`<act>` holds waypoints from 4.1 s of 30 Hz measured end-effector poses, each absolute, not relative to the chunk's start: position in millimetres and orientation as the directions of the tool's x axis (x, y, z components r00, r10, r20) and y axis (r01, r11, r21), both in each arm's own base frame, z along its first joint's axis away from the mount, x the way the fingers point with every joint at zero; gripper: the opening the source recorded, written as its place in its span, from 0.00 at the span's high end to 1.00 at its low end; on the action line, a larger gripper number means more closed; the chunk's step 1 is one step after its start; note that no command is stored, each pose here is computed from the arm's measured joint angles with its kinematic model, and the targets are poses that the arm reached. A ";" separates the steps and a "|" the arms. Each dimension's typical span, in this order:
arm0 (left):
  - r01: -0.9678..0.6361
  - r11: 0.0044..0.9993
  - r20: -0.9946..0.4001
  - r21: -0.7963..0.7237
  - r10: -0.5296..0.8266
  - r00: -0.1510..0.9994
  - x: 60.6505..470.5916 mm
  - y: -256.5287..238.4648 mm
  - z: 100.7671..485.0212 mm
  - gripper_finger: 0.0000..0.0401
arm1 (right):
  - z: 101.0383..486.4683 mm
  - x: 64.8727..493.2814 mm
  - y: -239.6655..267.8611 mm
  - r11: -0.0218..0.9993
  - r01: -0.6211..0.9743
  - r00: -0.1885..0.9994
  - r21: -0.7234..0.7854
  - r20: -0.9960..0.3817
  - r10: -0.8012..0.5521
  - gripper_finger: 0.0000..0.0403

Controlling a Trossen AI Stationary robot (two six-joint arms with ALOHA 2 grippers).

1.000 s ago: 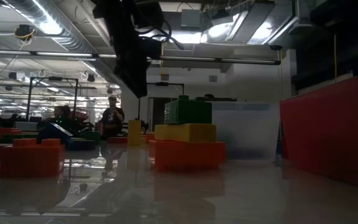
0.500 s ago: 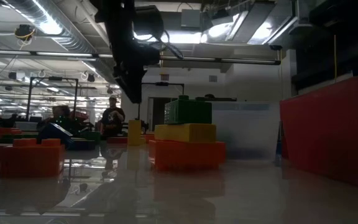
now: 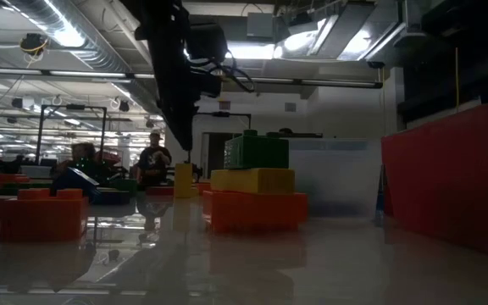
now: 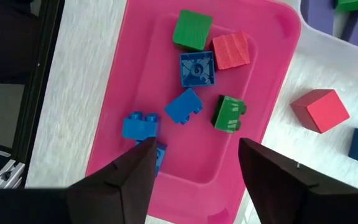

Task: Sort blocks by size
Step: Put the yellow rectangular block into the transparent bin, then put the blue square game piece into the red bin

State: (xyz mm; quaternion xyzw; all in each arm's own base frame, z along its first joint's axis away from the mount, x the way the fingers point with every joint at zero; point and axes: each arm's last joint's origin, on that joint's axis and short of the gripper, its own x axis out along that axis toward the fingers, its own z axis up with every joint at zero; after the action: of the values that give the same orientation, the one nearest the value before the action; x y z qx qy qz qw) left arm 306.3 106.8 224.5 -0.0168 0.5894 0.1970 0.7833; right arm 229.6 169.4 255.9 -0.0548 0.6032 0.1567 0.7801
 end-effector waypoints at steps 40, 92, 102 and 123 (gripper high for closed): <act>-0.304 0.937 -0.968 0.172 0.217 0.122 315.1 126.2 181.9 0.71 | 255.9 231.0 167.0 0.945 -0.328 0.276 0.003 -0.956 0.099 0.44; -0.024 0.998 -0.680 -0.061 -0.024 0.733 398.0 -50.2 212.7 0.44 | 158.5 259.4 10.7 0.987 -0.148 0.288 -0.059 -0.958 -0.014 0.44; -0.008 0.998 -0.675 -0.066 -0.039 0.736 396.2 -57.5 215.4 0.44 | 146.3 251.1 10.0 0.987 -0.148 0.267 -0.062 -0.964 -0.021 0.57; 0.107 0.984 -0.641 -0.142 -0.174 0.748 375.0 -122.1 233.7 0.48 | 186.7 255.4 11.9 0.987 -0.161 0.211 -0.022 -0.977 0.012 0.66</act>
State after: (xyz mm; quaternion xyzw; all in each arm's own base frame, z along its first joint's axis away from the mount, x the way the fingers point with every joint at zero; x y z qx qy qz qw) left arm 375.0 -122.1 233.7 -0.0480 0.3472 -0.0752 0.9335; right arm 255.4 11.9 186.7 -0.0595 0.6257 0.0559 0.7758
